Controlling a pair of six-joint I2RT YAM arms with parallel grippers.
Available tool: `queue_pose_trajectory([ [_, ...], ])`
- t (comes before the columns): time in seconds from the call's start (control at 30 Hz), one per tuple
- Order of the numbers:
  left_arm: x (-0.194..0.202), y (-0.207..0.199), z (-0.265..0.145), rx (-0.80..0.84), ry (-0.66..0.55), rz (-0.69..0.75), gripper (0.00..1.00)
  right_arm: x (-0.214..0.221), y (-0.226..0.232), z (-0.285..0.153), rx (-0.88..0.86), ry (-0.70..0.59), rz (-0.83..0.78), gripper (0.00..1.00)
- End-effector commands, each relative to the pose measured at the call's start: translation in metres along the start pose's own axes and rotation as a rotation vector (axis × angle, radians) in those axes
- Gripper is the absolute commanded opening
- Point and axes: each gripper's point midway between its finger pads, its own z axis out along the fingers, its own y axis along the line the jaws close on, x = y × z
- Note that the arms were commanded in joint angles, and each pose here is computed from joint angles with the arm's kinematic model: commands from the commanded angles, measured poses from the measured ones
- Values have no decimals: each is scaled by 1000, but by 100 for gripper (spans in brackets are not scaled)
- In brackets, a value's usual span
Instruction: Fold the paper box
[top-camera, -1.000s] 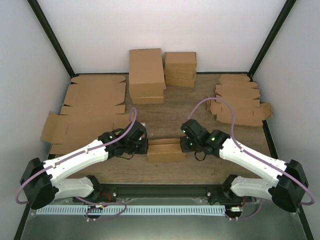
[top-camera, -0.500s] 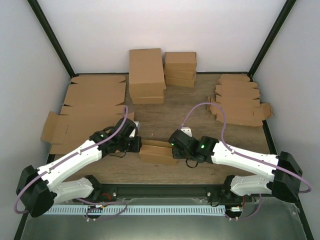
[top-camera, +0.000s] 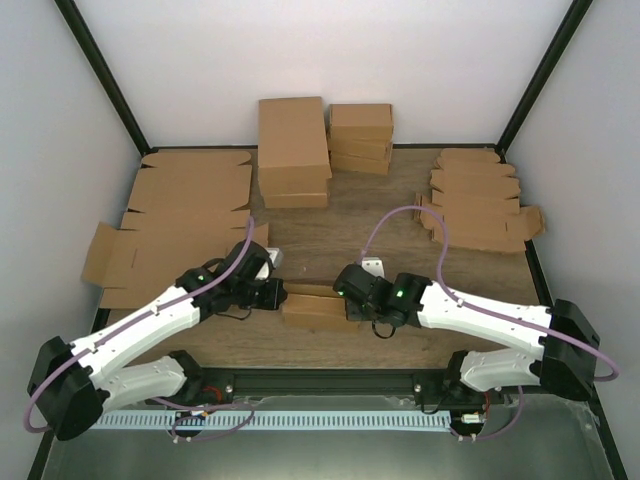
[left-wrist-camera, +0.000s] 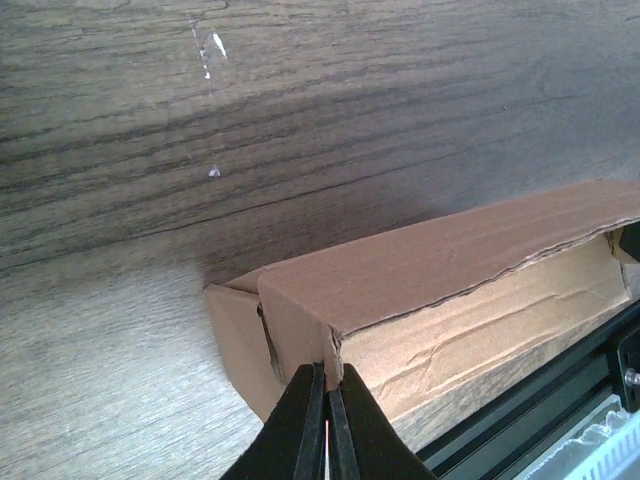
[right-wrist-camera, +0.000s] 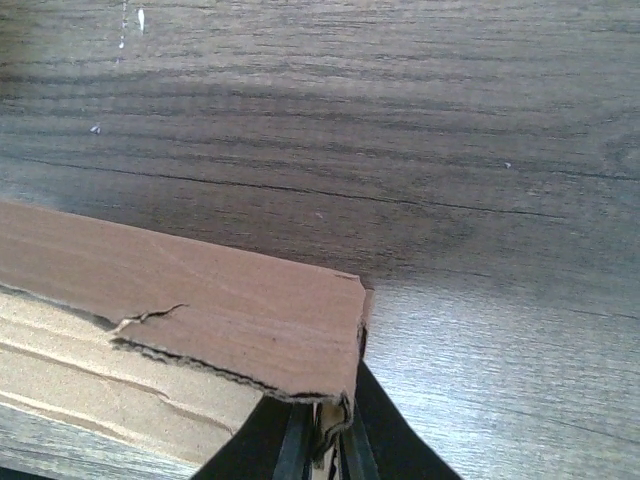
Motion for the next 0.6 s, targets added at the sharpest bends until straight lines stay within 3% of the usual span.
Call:
queue_pose_trajectory([
  [0.0, 14, -9, 2, 56, 40, 3, 4, -7, 11, -11, -15, -11, 1, 10],
  [0.2, 22, -8, 1, 52, 51, 2, 4, -9, 11, -20, -43, -24, -7, 16],
  [0.5, 22, -1, -5, -15, 70, 28, 4, -5, 7, -19, -36, -14, -42, 18],
  [0.57, 24, 0, -5, -25, 79, 30, 4, -5, 8, -20, -41, -14, -51, 24],
])
